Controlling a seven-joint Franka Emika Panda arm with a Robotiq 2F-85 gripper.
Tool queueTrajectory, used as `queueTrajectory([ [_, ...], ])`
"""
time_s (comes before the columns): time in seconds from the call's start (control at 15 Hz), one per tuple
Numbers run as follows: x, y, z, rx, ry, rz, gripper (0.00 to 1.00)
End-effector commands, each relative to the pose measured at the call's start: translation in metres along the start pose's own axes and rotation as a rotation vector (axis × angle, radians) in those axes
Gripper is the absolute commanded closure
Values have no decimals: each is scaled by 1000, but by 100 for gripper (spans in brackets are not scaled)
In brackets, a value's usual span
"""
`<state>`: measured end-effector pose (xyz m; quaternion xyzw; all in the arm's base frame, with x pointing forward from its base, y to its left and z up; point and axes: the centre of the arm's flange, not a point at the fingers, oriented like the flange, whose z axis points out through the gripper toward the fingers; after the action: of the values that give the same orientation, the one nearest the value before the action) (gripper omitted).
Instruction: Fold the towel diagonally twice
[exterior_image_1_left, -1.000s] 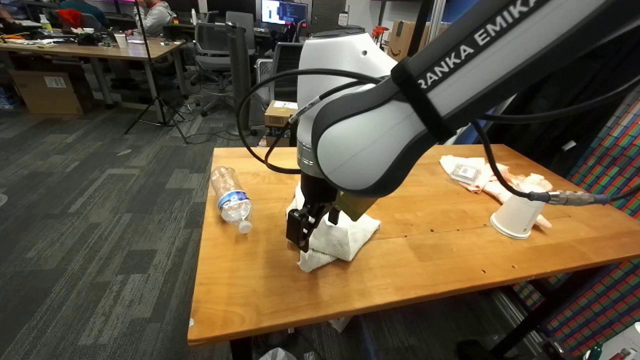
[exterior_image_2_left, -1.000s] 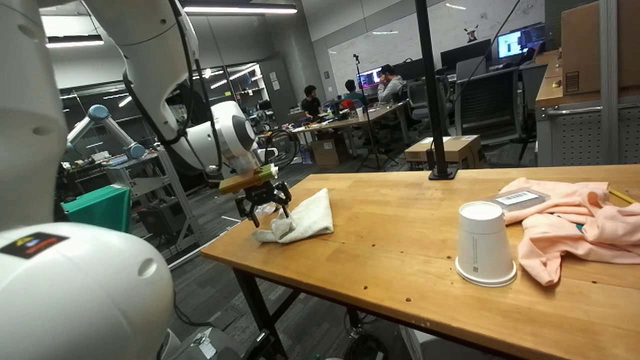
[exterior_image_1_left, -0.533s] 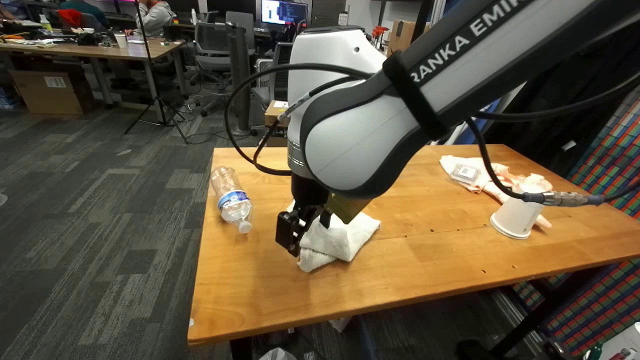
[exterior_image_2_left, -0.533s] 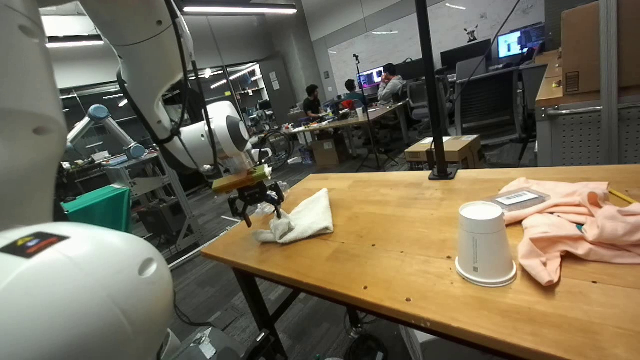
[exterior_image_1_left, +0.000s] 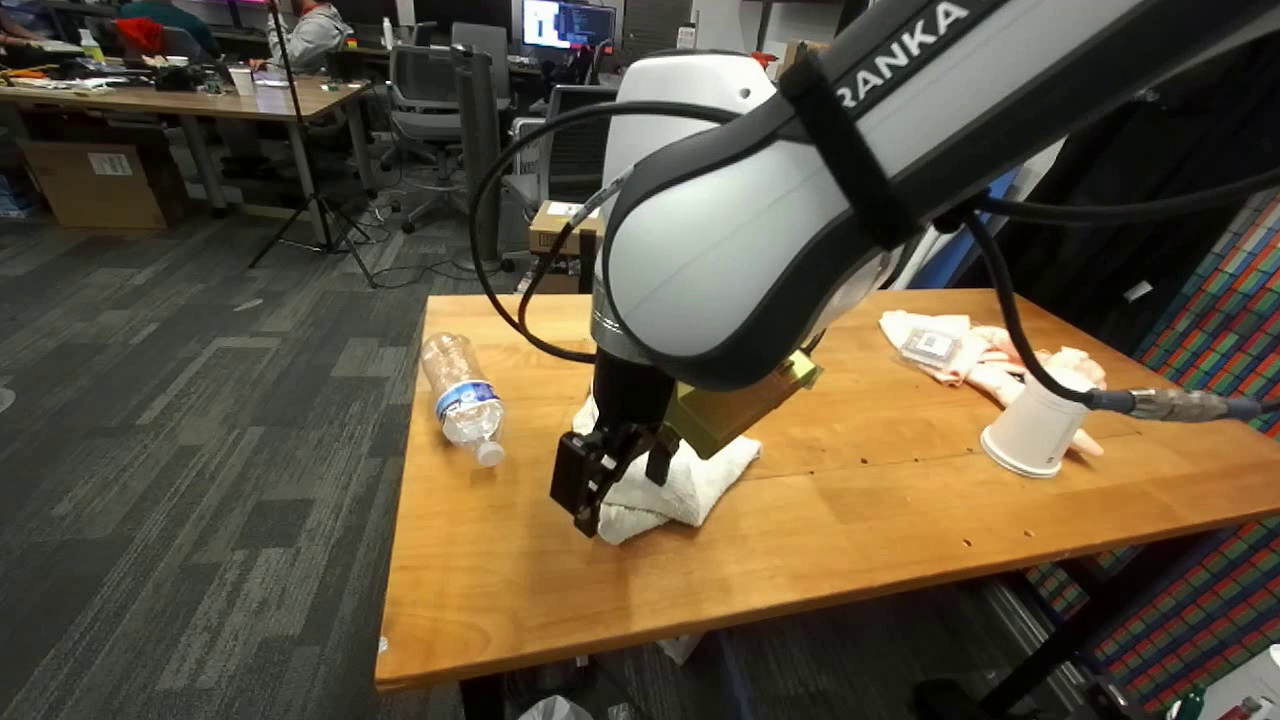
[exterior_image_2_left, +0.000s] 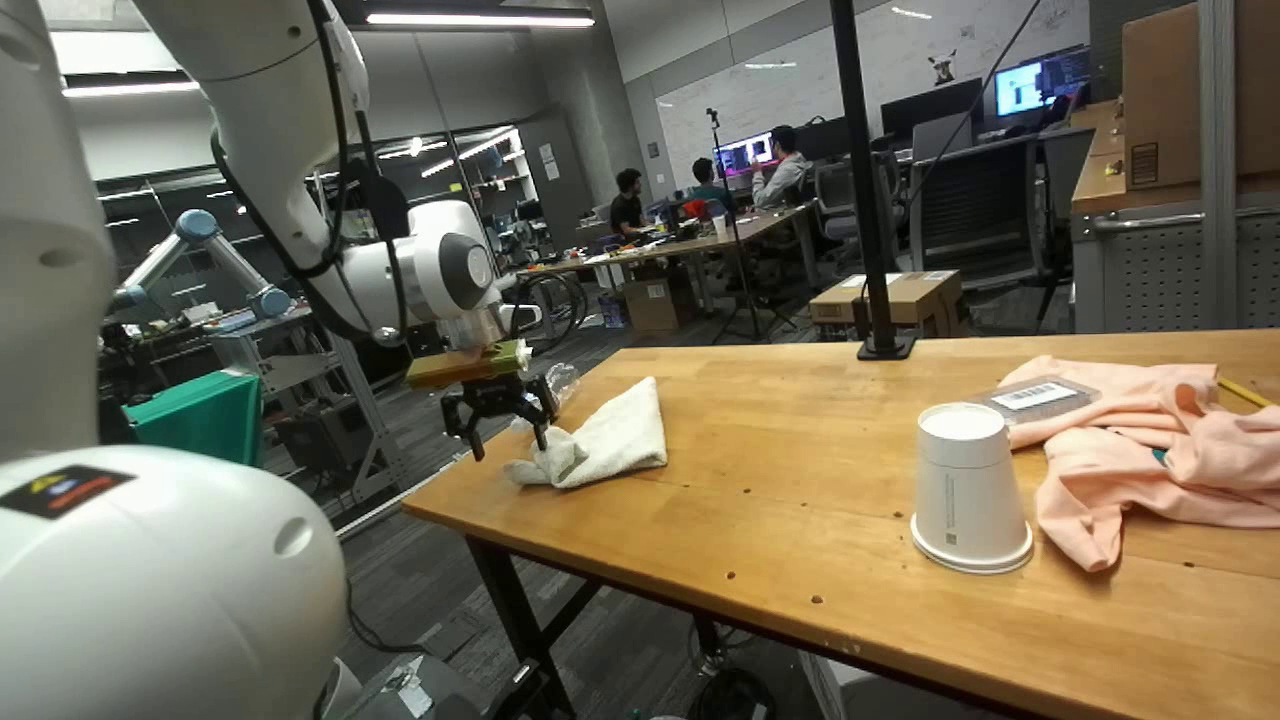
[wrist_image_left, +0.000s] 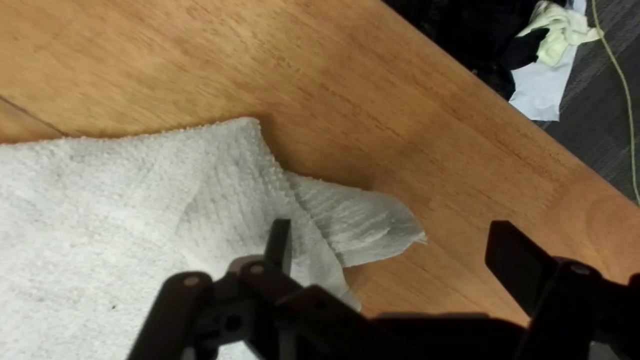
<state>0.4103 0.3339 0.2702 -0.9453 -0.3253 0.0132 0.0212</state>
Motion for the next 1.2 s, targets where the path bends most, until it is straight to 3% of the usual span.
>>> queueTrajectory([
  [0.0,-18,1,-17,37,15,-2,0],
  [0.27,-22,1,-17,60,13,3,0],
  [0.4,-17,2,-17,28,24,-3,0],
  [0.87,-1,14,-15,-134,40,-219,0],
  [1.13,2,16,-9,-145,34,-324,0],
])
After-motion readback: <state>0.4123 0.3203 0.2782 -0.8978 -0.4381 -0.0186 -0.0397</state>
